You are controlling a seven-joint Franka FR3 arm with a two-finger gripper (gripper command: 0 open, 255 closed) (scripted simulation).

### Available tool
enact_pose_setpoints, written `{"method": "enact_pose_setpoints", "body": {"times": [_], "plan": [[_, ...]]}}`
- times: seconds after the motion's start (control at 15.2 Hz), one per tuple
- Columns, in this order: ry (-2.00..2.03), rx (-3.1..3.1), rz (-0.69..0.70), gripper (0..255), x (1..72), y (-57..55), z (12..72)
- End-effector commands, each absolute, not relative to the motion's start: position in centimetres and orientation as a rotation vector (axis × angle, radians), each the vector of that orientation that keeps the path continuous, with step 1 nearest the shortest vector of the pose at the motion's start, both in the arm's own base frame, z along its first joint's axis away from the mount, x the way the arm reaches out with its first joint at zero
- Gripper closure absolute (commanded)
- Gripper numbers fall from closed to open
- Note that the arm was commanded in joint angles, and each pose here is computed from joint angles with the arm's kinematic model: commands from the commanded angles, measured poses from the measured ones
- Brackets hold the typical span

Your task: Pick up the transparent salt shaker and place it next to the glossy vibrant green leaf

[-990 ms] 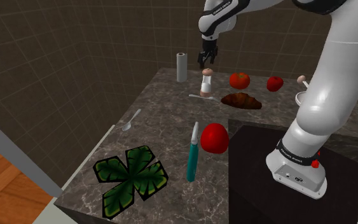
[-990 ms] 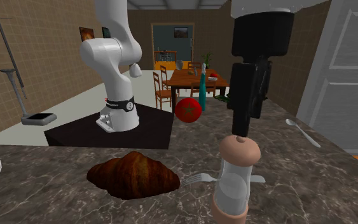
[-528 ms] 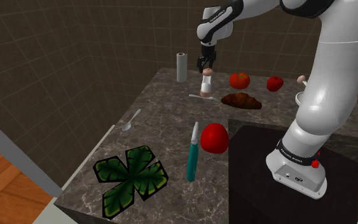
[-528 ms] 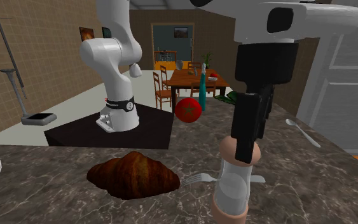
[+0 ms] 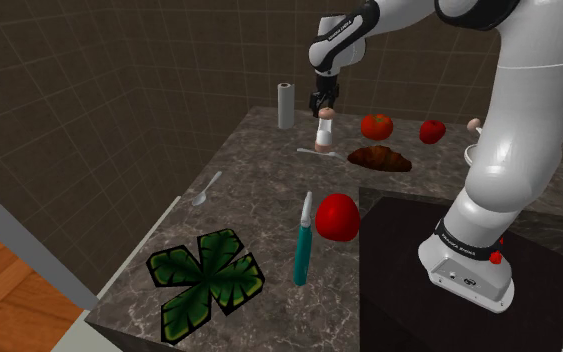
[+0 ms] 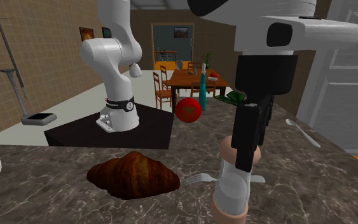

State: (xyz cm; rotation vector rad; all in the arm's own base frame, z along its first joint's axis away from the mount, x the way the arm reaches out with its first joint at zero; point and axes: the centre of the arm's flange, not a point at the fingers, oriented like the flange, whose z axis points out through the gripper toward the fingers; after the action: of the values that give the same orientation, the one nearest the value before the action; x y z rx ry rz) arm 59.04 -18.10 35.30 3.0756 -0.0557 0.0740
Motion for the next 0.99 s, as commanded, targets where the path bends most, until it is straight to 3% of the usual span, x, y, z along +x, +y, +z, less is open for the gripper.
{"method": "enact_pose_setpoints", "body": {"times": [0.0, 0.07, 0.92], "plan": [[-0.056, 3.076, 0.074, 0, 59.0, -18.1, 35.3], [-0.056, 3.076, 0.074, 255, 59.0, -18.1, 35.3], [-0.056, 3.076, 0.074, 255, 59.0, -18.1, 37.4]]}}
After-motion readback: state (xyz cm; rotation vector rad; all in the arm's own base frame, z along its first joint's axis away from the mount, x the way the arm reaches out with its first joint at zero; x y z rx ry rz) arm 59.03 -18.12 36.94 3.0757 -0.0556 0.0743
